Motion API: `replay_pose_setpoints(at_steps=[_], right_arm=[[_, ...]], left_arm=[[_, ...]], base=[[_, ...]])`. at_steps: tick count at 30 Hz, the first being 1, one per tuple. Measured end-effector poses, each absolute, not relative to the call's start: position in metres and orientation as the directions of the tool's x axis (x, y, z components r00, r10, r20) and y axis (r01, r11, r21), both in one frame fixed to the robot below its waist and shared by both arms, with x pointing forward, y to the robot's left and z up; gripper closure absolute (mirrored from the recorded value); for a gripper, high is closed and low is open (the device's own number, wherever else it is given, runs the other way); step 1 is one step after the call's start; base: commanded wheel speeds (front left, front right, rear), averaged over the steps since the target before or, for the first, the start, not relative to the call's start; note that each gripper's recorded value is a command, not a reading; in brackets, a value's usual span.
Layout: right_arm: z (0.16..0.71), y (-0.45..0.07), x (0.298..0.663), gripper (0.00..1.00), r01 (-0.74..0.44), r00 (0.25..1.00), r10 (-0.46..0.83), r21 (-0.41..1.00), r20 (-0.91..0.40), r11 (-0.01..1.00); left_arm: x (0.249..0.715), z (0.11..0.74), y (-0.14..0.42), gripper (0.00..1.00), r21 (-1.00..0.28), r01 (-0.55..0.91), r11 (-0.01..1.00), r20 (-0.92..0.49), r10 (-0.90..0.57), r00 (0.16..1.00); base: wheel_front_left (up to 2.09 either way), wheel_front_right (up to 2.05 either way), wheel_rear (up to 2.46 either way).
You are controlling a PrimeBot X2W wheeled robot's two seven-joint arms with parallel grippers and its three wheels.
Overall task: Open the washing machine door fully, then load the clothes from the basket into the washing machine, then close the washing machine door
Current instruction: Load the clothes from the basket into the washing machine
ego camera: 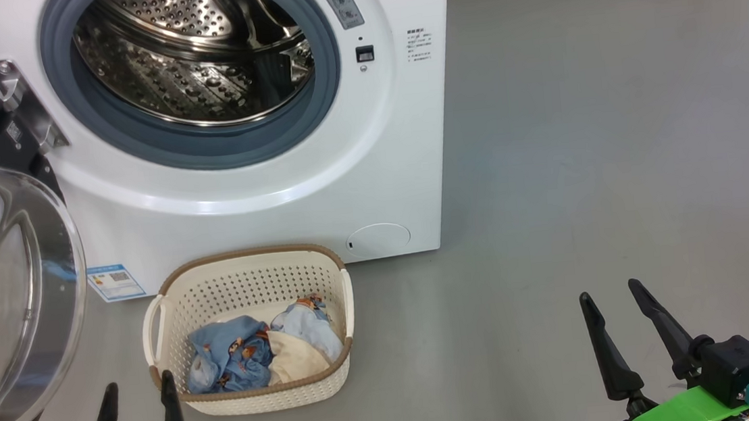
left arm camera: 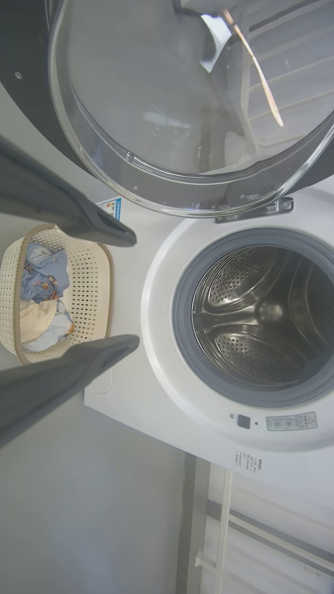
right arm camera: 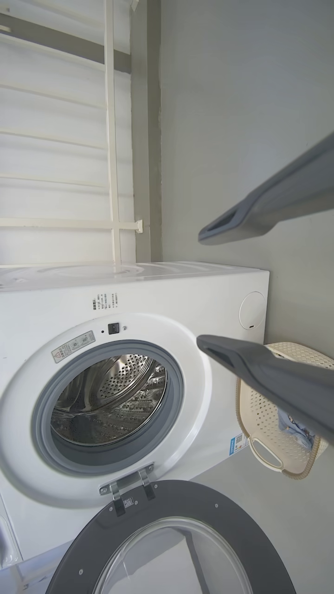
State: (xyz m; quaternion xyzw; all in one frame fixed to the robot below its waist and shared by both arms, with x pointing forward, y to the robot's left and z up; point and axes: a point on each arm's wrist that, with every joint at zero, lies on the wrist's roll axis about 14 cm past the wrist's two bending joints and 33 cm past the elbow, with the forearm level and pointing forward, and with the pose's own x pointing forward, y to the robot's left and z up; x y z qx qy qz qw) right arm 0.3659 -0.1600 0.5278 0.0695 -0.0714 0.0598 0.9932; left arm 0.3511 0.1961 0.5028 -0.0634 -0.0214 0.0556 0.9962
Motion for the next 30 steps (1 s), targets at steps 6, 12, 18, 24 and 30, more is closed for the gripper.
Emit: replay_pose_setpoints(at_steps=[6,12,18,24,30], right_arm=[[0.525,-0.158,0.368,0.0,-0.133,0.983,0.114,0.131,0.143,0.982],[0.522,-0.154,0.371,0.0,-0.143,0.983,0.125,0.133,0.132,0.981],[0.518,-0.151,0.374,0.0,-0.15,0.983,0.134,0.135,0.122,0.979],[0.518,-0.149,0.374,0.0,-0.156,0.983,0.14,0.136,0.122,0.978],[0.517,-0.146,0.376,0.0,-0.164,0.982,0.148,0.137,0.118,0.977]], left_arm=[[0.35,0.501,0.202,0.0,-0.118,-0.124,0.985,0.029,0.129,0.991],[0.349,0.499,0.207,0.0,-0.112,-0.14,0.984,0.025,0.143,0.989],[0.348,0.496,0.212,0.0,-0.117,-0.16,0.98,0.015,0.163,0.987],[0.346,0.495,0.214,0.0,-0.125,-0.166,0.978,0.014,0.169,0.985],[0.345,0.494,0.218,0.0,-0.122,-0.179,0.976,0.012,0.182,0.983]], base=[[0.0,0.0,0.0],[0.0,0.0,0.0],[0.23,-0.23,0.0],[1.02,-1.02,0.0],[1.83,-1.83,0.0]])
